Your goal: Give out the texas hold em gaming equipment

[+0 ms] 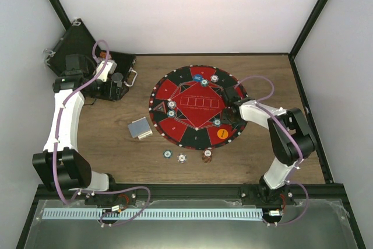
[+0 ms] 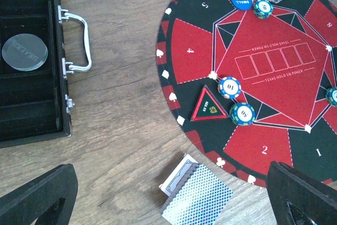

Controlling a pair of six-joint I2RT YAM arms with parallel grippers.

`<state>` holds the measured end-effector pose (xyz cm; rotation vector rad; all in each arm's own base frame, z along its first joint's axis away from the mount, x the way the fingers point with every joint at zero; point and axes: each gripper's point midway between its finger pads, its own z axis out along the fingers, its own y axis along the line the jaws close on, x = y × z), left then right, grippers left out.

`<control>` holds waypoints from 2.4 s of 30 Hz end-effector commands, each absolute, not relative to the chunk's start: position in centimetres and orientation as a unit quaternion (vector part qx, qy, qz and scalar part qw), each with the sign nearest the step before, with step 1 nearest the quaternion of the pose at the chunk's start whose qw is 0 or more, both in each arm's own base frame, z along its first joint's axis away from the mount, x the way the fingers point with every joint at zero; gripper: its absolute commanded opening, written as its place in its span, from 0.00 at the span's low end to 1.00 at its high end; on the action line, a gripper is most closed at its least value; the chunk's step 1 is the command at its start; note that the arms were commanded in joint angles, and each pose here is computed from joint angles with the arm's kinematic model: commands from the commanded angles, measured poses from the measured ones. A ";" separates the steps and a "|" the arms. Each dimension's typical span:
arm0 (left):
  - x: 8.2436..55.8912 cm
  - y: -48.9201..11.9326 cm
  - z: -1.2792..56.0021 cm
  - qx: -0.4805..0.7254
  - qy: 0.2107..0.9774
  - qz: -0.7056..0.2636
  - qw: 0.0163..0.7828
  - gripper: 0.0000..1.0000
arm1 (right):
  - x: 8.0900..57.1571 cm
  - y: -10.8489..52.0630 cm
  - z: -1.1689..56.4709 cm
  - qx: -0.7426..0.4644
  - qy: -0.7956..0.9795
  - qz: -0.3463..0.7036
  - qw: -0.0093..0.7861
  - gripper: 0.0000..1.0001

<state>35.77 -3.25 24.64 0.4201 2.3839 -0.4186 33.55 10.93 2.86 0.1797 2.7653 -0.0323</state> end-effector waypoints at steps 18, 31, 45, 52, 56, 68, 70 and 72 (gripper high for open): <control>35.9 -3.3 25.8 0.168 0.906 -0.162 0.353 1.00 | 31.3 14.7 10.3 0.012 0.970 -0.007 0.242 0.85; 36.1 -3.4 25.6 0.164 0.906 -0.168 0.353 1.00 | 19.9 22.3 12.0 -0.135 0.970 0.090 0.182 0.91; 36.1 -3.3 25.9 0.164 0.906 -0.161 0.356 1.00 | 16.9 23.1 7.5 -0.178 0.974 0.054 0.127 0.82; 36.1 -3.2 26.0 0.165 0.905 -0.159 0.357 1.00 | 16.6 23.0 6.5 -0.181 0.975 0.050 0.117 0.75; 36.1 -3.2 26.0 0.165 0.906 -0.159 0.357 1.00 | 16.5 23.0 6.0 -0.181 0.976 0.047 0.113 0.69; 36.0 -3.1 26.1 0.164 0.906 -0.155 0.358 1.00 | 16.4 23.1 5.6 -0.184 0.976 0.048 0.109 0.54; 36.0 -3.1 26.0 0.165 0.906 -0.155 0.357 1.00 | 16.4 23.1 5.6 -0.185 0.976 0.049 0.109 0.50; 36.0 -3.1 26.1 0.164 0.906 -0.155 0.358 1.00 | 16.4 23.1 5.5 -0.185 0.976 0.048 0.107 0.49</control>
